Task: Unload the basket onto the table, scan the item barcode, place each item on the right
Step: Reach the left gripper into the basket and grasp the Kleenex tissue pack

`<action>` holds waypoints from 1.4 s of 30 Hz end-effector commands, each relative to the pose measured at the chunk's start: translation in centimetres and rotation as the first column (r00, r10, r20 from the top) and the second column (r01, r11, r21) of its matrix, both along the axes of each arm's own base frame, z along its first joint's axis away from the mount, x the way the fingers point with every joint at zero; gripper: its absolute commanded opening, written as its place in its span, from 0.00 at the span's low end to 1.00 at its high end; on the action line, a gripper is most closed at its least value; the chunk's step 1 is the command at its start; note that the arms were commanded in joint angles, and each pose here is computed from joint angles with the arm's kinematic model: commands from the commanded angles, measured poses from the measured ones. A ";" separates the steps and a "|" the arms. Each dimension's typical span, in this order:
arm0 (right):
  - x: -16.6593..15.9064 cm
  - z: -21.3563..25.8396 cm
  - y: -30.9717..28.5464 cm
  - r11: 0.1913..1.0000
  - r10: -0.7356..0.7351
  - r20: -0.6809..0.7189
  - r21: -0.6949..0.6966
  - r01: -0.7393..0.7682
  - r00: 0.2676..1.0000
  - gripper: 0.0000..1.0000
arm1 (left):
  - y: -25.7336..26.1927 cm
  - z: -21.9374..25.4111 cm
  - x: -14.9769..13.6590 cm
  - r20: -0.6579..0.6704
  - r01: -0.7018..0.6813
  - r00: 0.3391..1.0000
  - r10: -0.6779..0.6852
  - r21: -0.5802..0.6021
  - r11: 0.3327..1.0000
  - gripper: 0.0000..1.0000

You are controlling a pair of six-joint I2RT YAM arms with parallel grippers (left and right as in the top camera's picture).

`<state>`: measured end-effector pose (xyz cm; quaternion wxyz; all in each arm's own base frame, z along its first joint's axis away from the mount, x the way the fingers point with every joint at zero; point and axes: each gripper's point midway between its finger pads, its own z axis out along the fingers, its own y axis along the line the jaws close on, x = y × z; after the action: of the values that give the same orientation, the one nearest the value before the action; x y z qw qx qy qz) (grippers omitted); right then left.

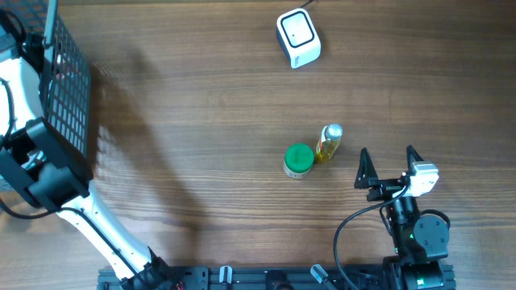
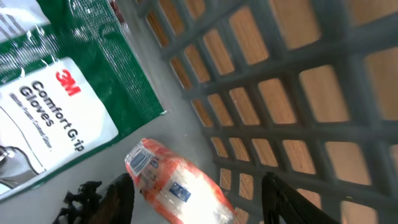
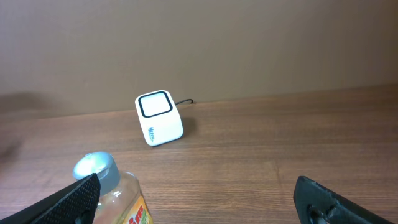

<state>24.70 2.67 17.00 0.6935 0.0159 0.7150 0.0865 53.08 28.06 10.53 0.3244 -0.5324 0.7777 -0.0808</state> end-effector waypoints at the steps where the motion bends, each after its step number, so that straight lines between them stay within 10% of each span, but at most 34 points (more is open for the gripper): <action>1: 0.0 0.0 0.2 1.000 0.010 0.000 0.014 -0.010 1.000 1.00 | -0.5 -3.4 -0.1 -0.052 -0.009 0.999 0.007 -0.041 0.999 0.54; 11: 0.0 0.0 0.2 1.000 0.010 0.000 0.013 -0.010 1.000 1.00 | 1.0 -5.2 -4.5 -0.197 -0.087 0.978 0.071 -0.075 0.993 0.36; 21: 0.0 0.0 0.2 1.000 0.010 0.000 0.014 -0.010 1.000 1.00 | 2.1 -5.8 -7.2 -0.263 -0.116 0.961 0.085 -0.105 0.988 0.74; 29: 0.0 0.0 0.1 1.000 0.010 0.000 0.014 -0.010 1.000 1.00 | 1.4 -0.8 -4.8 -0.187 0.335 0.931 -0.315 0.086 0.938 0.77; 42: 0.0 0.0 0.2 1.000 0.010 0.000 0.013 -0.010 1.000 1.00 | -0.9 0.0 -1.6 -0.273 0.604 0.795 -0.541 0.285 0.744 0.77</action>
<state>24.70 2.67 16.99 0.6934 0.0159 0.7152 0.0865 50.32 28.37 8.51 0.2828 -0.2650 0.9219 -0.0026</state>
